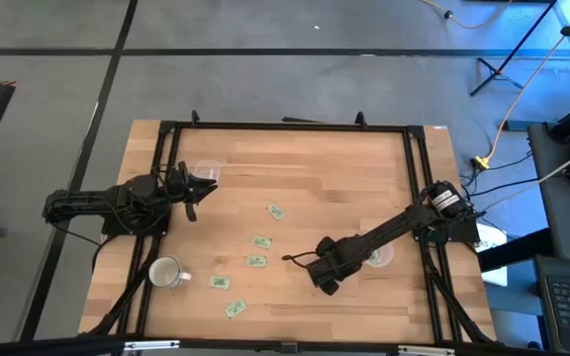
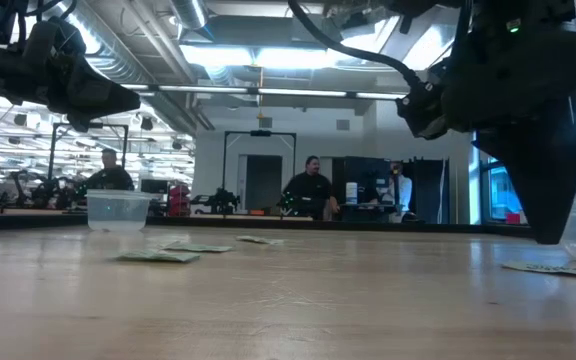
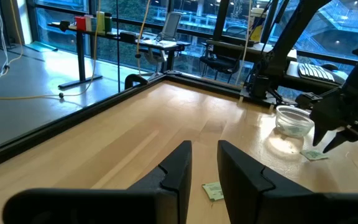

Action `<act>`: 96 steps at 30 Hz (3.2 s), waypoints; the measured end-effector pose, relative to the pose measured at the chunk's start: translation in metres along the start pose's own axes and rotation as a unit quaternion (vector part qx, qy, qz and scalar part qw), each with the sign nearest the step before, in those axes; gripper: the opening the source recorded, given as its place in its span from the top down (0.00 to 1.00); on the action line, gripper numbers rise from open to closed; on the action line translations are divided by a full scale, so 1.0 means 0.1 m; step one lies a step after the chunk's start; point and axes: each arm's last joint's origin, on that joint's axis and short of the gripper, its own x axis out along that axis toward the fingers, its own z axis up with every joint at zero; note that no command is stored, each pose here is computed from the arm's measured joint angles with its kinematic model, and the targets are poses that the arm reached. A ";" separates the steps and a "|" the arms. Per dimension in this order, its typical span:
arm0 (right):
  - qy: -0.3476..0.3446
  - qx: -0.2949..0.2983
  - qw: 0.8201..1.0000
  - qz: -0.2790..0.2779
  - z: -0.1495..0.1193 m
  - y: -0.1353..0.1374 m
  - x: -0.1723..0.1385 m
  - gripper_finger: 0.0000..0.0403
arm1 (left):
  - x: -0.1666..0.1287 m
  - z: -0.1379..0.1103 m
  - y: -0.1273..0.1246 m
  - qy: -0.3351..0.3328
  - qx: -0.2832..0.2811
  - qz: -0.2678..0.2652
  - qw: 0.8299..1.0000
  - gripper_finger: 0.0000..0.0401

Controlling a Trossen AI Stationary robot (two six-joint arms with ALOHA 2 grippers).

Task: Pick and place Stevia / Truvia into bins
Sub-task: Put the stevia packet into the round transparent container

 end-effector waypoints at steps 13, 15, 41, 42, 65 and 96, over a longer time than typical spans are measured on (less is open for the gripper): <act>0.000 0.000 1.000 0.000 0.01 0.01 0.02 0.55 | 0.00 0.00 0.00 0.000 0.000 0.000 1.000 0.82; 0.001 -0.001 1.000 -0.002 0.01 0.03 0.07 0.54 | 0.00 0.00 0.00 0.000 0.000 0.000 1.000 0.82; 0.050 0.003 0.999 0.018 0.06 -0.03 0.36 0.57 | 0.00 0.00 0.00 0.000 0.000 0.000 1.000 0.82; 0.047 0.001 0.999 0.018 0.06 -0.03 0.36 0.59 | 0.00 0.00 0.00 0.000 0.000 0.000 1.000 0.82; 0.027 -0.020 0.999 0.004 0.09 0.06 0.22 0.78 | 0.00 0.00 0.00 0.000 0.000 0.000 1.000 0.82; 0.026 -0.015 0.998 -0.060 0.07 -0.04 0.15 0.78 | 0.00 0.00 0.00 0.000 0.000 0.000 1.000 0.82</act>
